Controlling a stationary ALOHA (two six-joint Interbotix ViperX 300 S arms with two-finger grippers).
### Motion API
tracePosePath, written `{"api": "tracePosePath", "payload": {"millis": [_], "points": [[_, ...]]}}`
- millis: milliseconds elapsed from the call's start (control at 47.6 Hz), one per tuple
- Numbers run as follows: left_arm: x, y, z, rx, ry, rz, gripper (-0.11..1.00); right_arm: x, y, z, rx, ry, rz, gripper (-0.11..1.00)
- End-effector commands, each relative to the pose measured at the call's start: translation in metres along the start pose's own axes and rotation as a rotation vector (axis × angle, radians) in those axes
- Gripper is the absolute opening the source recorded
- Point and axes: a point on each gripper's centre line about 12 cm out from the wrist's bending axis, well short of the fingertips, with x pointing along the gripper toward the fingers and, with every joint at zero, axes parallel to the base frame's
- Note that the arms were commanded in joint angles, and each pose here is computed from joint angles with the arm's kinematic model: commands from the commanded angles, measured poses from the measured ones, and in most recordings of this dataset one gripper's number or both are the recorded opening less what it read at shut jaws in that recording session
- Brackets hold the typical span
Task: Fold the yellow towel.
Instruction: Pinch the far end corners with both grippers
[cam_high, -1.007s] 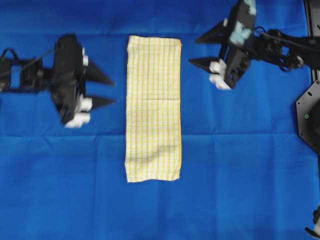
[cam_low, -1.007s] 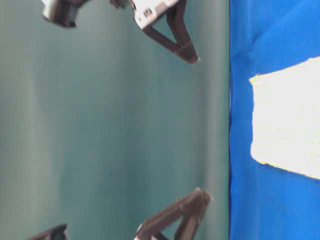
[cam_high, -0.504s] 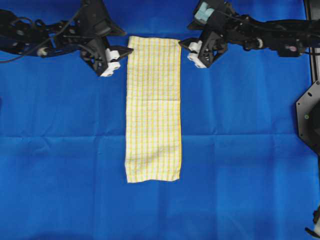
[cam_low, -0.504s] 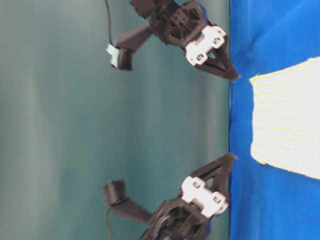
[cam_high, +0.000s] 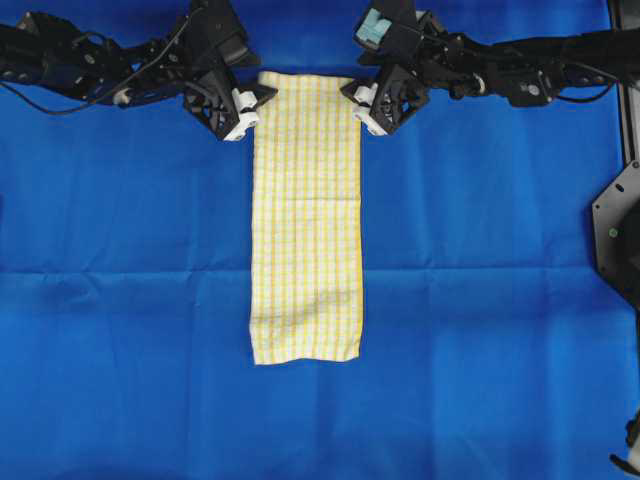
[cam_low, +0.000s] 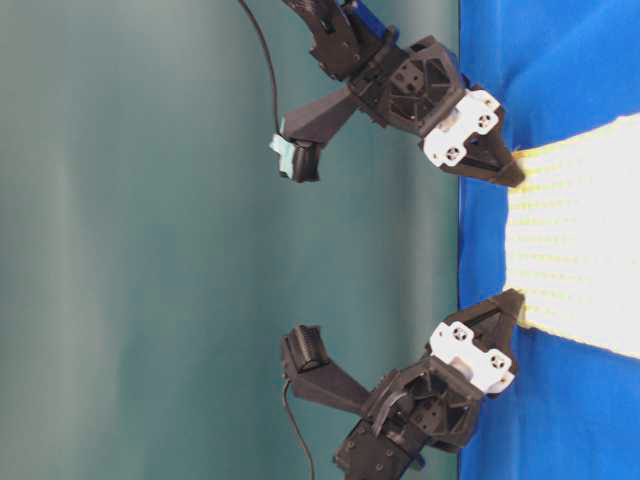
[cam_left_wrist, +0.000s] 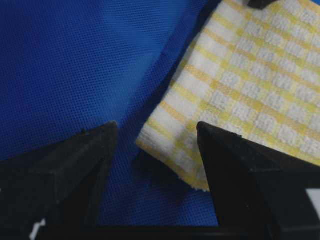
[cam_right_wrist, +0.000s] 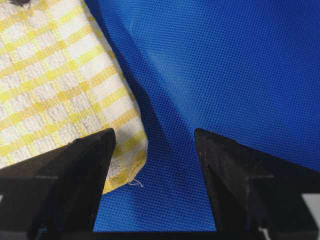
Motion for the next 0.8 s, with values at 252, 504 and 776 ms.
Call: {"api": "tracePosePath", "payload": {"millis": [252, 504, 776], "points": [[0.011, 0.002, 0.003, 0.017, -0.017, 0.004, 0.38, 0.005, -0.001, 0.006, 0.038, -0.022, -0.008, 0.47], [0.016, 0.005, 0.005, 0.057, -0.021, 0.011, 0.04, 0.005, 0.001, 0.006, 0.046, -0.025, -0.006, 0.04], [0.012, 0.007, 0.012, 0.057, -0.033, 0.014, 0.04, 0.000, 0.001, 0.010, 0.054, -0.039, -0.005, 0.04]]}}
